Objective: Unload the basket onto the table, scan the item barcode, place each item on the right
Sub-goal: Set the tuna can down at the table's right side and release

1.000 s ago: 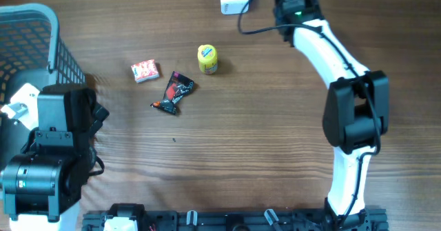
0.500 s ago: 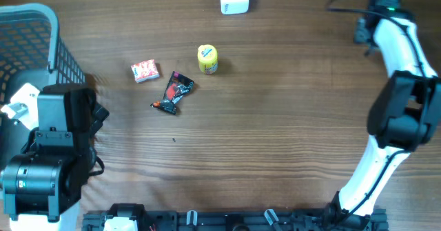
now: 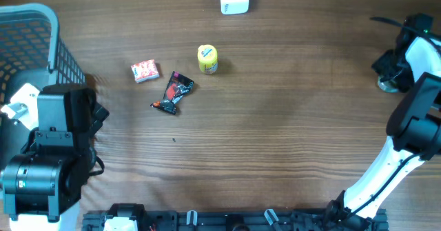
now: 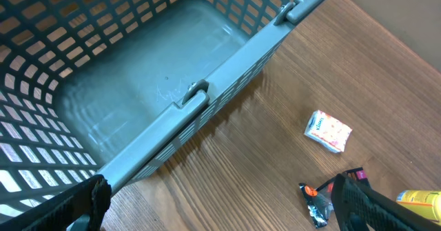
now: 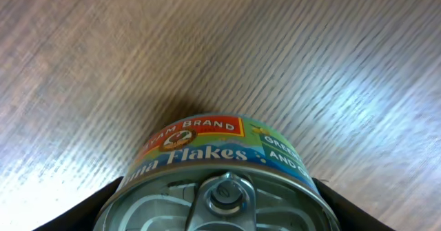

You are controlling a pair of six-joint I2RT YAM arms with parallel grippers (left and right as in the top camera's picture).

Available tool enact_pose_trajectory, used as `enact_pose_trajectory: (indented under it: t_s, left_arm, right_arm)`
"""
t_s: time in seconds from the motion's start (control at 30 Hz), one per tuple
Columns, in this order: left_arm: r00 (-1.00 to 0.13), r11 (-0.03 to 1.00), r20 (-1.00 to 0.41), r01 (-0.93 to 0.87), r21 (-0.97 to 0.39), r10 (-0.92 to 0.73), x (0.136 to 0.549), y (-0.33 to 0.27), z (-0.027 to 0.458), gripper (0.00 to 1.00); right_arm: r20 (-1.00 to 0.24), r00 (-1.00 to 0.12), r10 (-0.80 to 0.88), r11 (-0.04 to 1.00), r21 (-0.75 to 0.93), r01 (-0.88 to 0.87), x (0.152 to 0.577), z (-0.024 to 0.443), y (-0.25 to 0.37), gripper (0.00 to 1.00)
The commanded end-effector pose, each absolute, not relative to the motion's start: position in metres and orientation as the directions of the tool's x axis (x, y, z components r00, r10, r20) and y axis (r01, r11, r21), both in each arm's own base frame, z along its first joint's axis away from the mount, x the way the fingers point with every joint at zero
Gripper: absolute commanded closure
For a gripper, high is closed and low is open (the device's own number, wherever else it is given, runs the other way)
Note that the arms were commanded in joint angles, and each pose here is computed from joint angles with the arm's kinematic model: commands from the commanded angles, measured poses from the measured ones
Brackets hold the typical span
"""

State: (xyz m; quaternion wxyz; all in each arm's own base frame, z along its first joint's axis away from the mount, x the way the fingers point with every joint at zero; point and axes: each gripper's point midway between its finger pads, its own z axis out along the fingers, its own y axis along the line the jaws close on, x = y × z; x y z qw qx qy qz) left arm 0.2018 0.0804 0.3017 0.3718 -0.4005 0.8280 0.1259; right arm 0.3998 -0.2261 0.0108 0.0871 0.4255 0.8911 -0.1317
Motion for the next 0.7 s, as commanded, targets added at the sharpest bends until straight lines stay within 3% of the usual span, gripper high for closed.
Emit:
enact_pose_trajectory:
  t_s: [0.0, 0.03, 0.07, 0.1, 0.47, 0.67]
  left_arm:
    - [-0.388, 0.643, -0.718, -0.759, -0.108, -0.578, 0.200, 0.081, 0.305, 0.00]
    - [-0.388, 0.643, -0.718, -0.759, -0.108, -0.578, 0.200, 0.081, 0.305, 0.00]
    - [-0.388, 0.643, -0.718, -0.759, -0.108, -0.578, 0.200, 0.081, 0.305, 0.00]
    - [-0.388, 0.643, -0.718, -0.759, -0.108, -0.578, 0.200, 0.081, 0.305, 0.00]
    - [-0.388, 0.643, -0.719, -0.758, -0.106, -0.577, 0.200, 0.081, 0.305, 0.00]
    - [-0.386, 0.640, -0.724, -0.761, -0.100, -0.572, 0.200, 0.082, 0.306, 0.00]
  right_arm:
    - [-0.284, -0.569, 0.772, 0.560, -0.121, 0.820, 0.397, 0.015, -0.221, 0.31]
    - [-0.282, -0.562, 0.777, 0.553, -0.119, 0.825, 0.396, 0.012, -0.220, 0.29]
    - [-0.277, -0.565, 0.777, 0.554, -0.123, 0.823, 0.394, 0.009, -0.219, 0.18]
    - [-0.273, -0.566, 0.778, 0.555, -0.126, 0.823, 0.392, 0.007, -0.218, 0.01]
    - [-0.272, -0.533, 0.801, 0.514, -0.143, 0.846, 0.390, 0.008, -0.201, 0.00]
    - [-0.355, -0.532, 0.769, 0.520, -0.136, 0.843, 0.405, 0.045, -0.165, 0.00]
